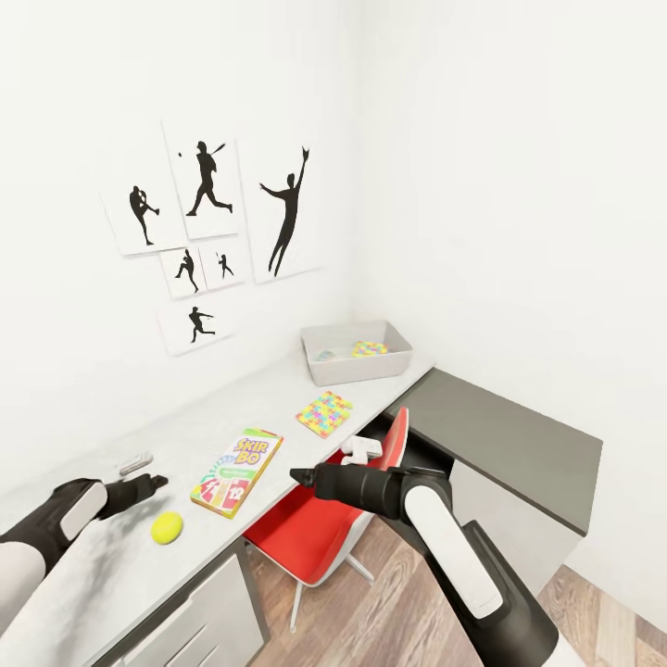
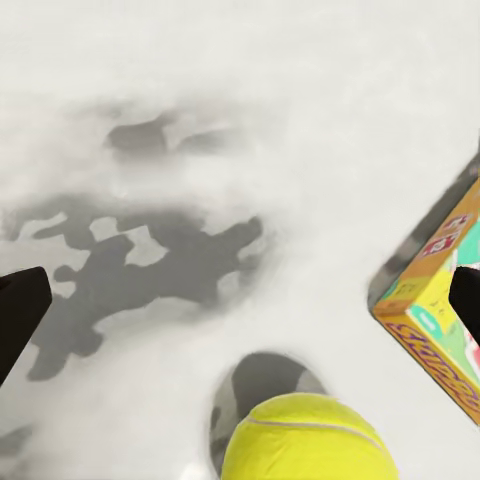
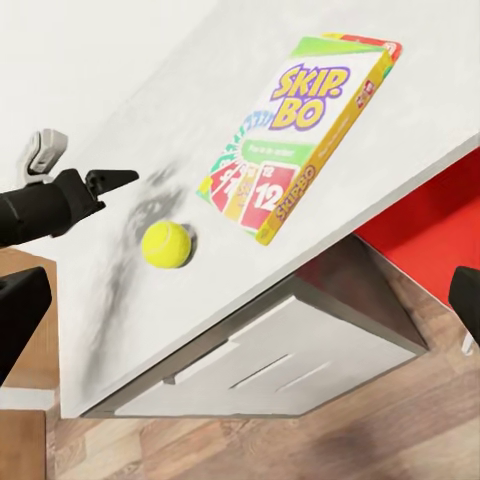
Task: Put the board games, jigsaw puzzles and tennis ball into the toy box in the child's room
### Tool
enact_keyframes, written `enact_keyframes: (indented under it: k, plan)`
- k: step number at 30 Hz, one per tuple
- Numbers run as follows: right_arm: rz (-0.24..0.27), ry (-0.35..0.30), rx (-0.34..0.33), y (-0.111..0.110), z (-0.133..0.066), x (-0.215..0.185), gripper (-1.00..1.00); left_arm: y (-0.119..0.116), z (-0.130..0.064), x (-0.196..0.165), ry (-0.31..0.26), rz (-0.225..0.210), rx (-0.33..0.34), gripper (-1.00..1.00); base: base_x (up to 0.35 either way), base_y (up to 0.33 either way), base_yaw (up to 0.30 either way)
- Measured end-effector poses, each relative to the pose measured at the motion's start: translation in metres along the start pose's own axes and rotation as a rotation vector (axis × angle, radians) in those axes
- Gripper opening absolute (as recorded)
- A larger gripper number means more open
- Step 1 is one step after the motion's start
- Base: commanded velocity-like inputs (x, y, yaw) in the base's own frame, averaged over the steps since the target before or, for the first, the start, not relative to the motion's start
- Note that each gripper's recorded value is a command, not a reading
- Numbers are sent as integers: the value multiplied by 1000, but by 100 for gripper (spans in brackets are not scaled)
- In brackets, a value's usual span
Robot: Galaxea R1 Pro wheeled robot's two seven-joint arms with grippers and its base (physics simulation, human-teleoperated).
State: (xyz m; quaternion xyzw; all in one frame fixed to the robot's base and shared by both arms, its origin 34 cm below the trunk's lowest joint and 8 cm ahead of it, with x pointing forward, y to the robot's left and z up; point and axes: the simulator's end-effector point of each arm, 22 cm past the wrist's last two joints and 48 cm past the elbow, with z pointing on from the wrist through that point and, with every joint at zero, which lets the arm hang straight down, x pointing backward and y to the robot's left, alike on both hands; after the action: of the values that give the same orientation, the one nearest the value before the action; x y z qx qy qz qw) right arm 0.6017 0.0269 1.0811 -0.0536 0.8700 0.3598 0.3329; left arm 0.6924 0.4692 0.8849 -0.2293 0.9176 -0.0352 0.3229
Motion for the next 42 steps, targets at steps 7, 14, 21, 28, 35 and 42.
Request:
enact_keyframes:
  k: [7,14,21,28,35,42]
  plan:
    - [2,-1,-12,2,0,-1,100,-1,5,6,-16,5,-81,100,0,0,0]
    - [11,-11,-47,7,-2,-5,100,-1,7,12,-8,7,-120,100,0,0,0]
    - [14,-13,-58,9,-3,-6,100,-6,8,19,9,8,-119,100,0,0,0]
    - [14,-14,-59,9,-3,-6,100,-20,11,36,63,16,-102,100,0,0,0]
    - [14,-14,-60,9,-3,-6,100,-40,13,59,131,29,-76,100,0,0,0]
    - [14,-14,-60,10,-3,-6,100,-49,14,66,153,30,-64,100,0,0,0]
